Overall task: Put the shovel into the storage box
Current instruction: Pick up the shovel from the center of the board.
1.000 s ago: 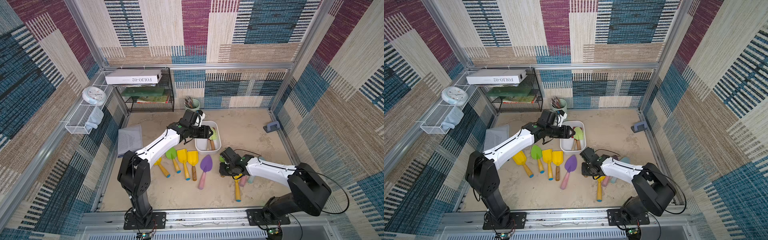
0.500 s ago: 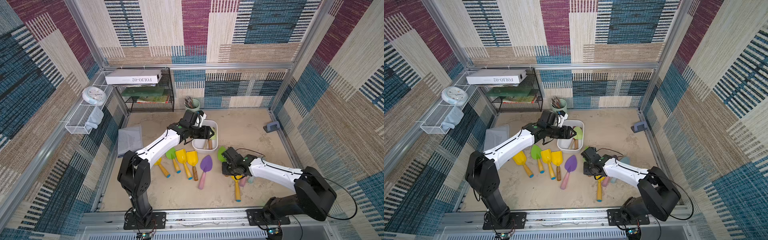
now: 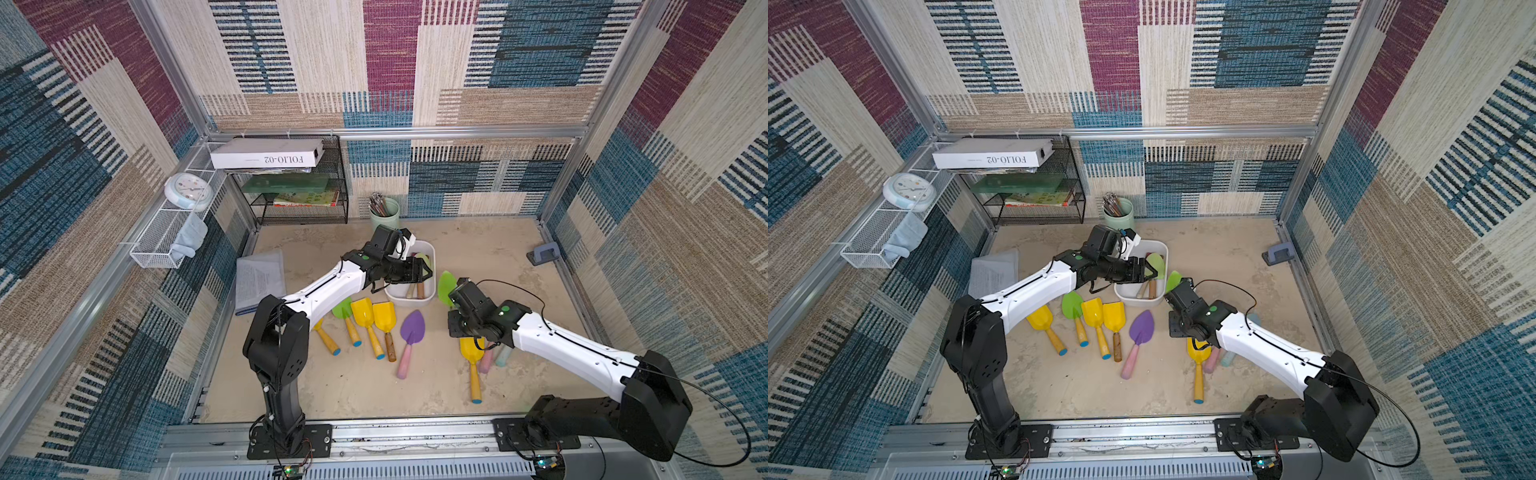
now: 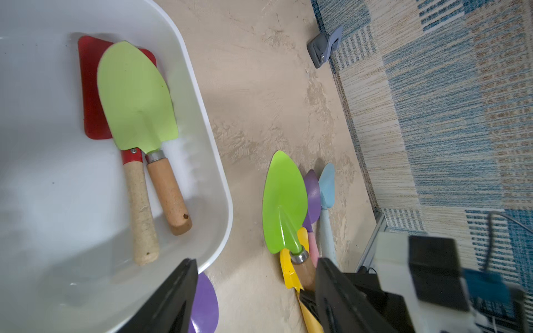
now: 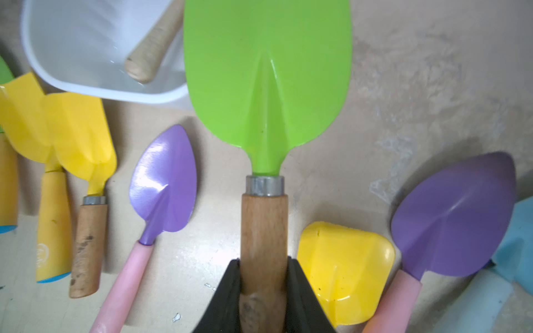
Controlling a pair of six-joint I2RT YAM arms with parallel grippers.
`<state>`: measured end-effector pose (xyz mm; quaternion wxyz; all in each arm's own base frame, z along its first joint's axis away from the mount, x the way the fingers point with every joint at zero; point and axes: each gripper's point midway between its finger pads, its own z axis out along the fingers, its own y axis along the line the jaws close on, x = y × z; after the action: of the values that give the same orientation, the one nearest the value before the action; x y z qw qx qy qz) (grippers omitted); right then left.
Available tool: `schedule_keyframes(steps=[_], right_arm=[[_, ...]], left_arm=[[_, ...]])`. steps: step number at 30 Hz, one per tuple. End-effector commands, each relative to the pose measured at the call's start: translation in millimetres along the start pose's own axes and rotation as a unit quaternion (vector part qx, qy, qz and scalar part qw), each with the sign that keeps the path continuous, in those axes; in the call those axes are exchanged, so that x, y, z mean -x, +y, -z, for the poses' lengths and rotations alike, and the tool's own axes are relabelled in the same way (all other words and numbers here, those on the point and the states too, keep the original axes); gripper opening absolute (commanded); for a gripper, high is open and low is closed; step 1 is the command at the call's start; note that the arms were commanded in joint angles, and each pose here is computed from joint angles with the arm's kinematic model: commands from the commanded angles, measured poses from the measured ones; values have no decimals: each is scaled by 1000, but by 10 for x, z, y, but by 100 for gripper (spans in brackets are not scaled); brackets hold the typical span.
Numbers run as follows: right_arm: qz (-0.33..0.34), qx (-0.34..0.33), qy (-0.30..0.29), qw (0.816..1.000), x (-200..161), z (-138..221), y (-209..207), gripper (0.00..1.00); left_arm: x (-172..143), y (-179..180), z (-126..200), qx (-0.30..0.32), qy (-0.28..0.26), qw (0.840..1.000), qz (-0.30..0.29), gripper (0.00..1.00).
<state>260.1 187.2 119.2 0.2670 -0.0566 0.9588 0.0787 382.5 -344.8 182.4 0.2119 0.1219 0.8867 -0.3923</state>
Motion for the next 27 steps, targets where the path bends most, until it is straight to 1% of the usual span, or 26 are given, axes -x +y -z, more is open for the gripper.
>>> schedule_keyframes(steps=[1, 6, 11, 16, 24, 27], right_arm=[[42, 6, -27, 999, 165, 101, 53, 0], [60, 20, -51, 997, 345, 171, 152, 0], [72, 21, -48, 996, 401, 142, 206, 0], [73, 25, -53, 996, 441, 155, 235, 0], [71, 34, -60, 995, 494, 197, 263, 0], [69, 43, -61, 995, 504, 207, 293, 0]], left_arm=[[63, -125, -55, -34, -10, 999, -1, 68], [71, -180, -128, -50, -13, 999, 1, 65], [82, -218, -169, -64, -19, 998, 6, 61], [67, -192, -197, -61, -18, 998, 9, 48], [86, -184, -149, -56, -32, 998, 9, 29], [90, -178, -139, -54, -36, 998, 10, 19]])
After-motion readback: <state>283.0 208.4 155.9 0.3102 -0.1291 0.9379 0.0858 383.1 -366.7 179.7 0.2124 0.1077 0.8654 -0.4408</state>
